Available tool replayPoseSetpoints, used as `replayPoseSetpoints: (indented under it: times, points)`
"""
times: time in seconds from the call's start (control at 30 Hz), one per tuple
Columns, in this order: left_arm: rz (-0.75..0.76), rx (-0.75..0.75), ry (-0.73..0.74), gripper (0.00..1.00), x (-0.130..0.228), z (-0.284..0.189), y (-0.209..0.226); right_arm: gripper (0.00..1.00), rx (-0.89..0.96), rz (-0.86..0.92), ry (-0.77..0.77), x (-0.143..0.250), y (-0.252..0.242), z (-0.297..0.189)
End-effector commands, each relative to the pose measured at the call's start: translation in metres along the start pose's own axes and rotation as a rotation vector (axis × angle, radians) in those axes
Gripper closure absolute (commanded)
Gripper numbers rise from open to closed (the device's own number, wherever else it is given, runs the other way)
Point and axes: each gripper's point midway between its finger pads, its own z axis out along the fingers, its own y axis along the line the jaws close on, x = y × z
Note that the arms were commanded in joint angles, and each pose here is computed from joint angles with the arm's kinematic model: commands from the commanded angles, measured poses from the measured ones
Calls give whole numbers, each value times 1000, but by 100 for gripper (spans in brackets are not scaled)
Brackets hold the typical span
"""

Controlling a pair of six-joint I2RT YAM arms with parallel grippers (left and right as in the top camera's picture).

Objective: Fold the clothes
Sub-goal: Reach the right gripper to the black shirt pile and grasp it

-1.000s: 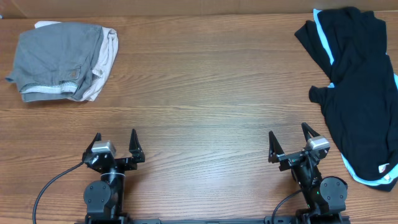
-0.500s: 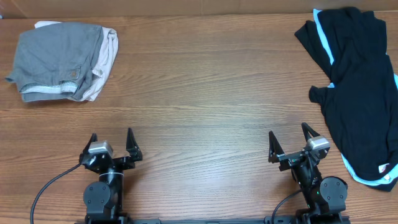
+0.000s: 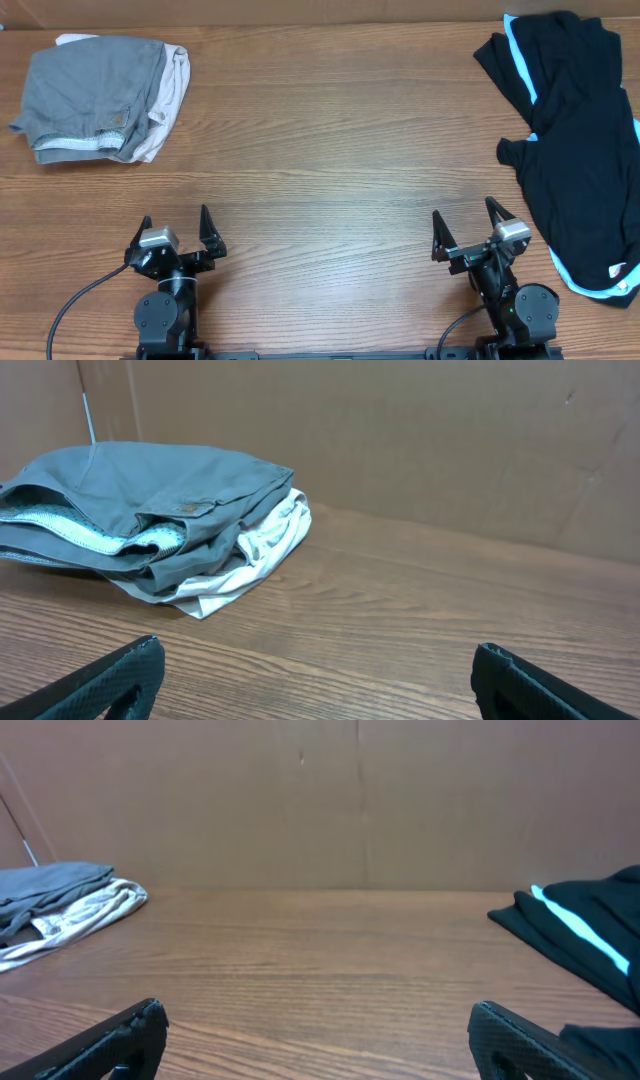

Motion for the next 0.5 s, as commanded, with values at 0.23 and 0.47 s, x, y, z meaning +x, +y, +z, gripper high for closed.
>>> replayPoseSetpoints:
  times: [0.23, 0.47]
  points:
    - [-2, 267, 28, 0, 4, -6, -45, 0, -74, 56, -49, -10, 13, -1]
    - [-2, 296, -2, 0, -15, -11, -52, 0, -95, 52, -96, -37, 19, -6]
